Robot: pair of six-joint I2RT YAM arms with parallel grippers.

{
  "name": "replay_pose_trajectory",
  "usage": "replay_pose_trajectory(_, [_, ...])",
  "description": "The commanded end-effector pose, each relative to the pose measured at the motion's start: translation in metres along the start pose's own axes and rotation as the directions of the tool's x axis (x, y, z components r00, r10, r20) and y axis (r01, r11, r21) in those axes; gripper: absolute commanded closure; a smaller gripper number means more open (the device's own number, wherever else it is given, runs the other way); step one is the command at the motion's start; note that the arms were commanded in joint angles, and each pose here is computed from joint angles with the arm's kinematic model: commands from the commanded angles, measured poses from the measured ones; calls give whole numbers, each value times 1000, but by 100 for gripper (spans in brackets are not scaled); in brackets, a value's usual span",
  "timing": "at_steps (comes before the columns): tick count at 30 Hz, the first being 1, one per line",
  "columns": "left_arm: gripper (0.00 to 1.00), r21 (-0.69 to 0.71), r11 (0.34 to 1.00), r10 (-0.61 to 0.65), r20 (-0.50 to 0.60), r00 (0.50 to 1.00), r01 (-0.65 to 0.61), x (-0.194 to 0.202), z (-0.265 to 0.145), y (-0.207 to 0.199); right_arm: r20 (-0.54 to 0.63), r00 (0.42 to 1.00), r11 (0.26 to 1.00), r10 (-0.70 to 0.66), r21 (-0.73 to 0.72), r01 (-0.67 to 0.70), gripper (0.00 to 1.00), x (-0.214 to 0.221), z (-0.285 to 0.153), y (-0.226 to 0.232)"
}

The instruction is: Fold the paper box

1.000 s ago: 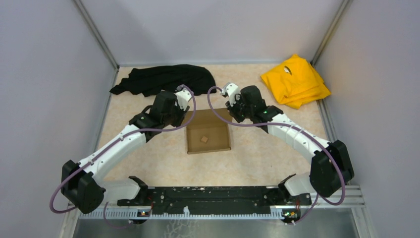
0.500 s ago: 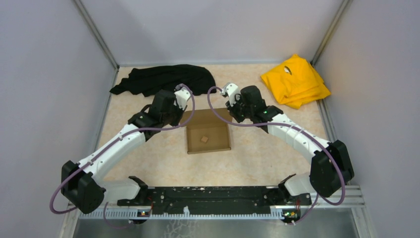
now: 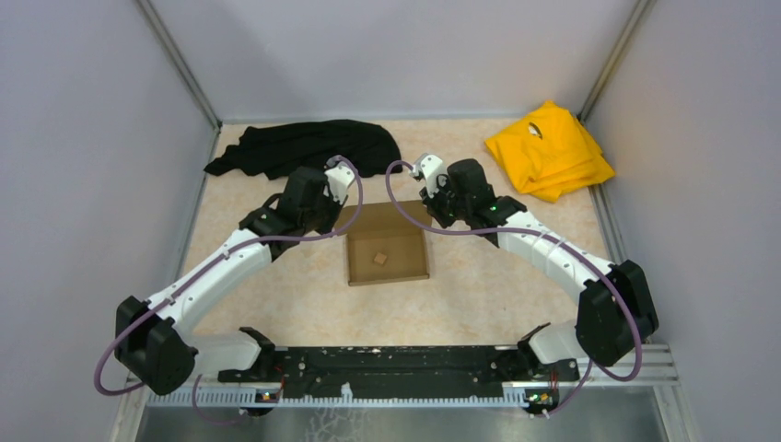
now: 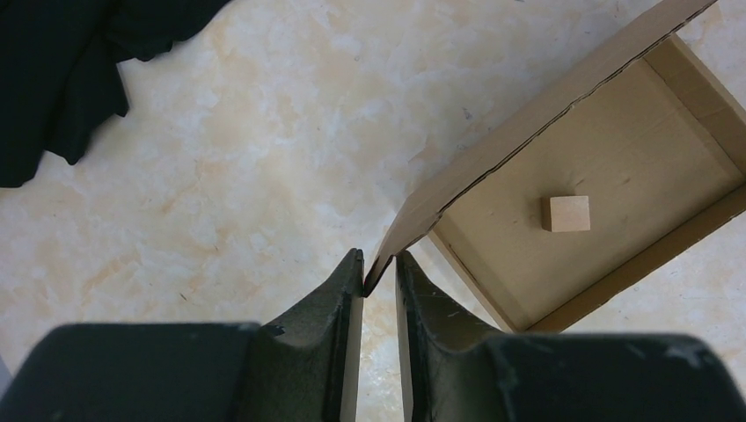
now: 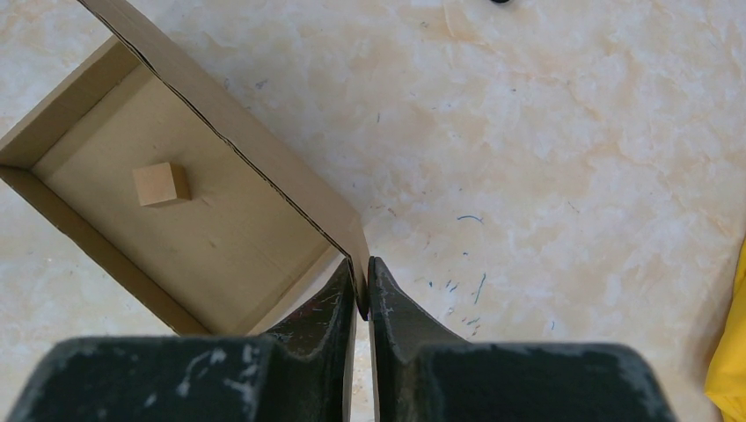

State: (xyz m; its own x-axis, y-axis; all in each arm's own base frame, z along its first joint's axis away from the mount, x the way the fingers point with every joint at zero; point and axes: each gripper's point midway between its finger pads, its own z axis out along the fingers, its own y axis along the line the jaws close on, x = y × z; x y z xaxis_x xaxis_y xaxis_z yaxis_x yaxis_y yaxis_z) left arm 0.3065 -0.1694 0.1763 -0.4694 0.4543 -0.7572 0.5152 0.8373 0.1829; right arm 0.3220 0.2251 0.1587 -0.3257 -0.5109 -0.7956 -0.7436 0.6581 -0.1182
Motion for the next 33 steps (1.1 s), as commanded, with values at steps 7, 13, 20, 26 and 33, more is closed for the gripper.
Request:
replay_pose_trajectory(7, [80, 10, 1000, -25, 15, 1000, 25, -8, 1, -1, 80, 997, 1000, -14, -1, 14, 93, -32, -5, 0])
replay_pose_trajectory(13, [85, 19, 1000, -25, 3, 1000, 25, -6, 4, -3, 81, 997, 1000, -13, -2, 13, 93, -32, -5, 0])
replay_pose_trajectory(20, [86, 32, 999, -29, -2, 1000, 29, -4, 6, -6, 91, 996, 1000, -10, -8, 10, 93, -34, -6, 2])
replay_pose_trajectory(26, [84, 31, 999, -32, -7, 999, 32, -3, 6, -6, 93, 996, 1000, -9, -9, 10, 93, -34, -6, 2])
replay_pose_trajectory(33, [77, 24, 999, -37, 1, 999, 37, -5, 4, -4, 93, 996, 1000, -8, -11, 9, 93, -34, -6, 3])
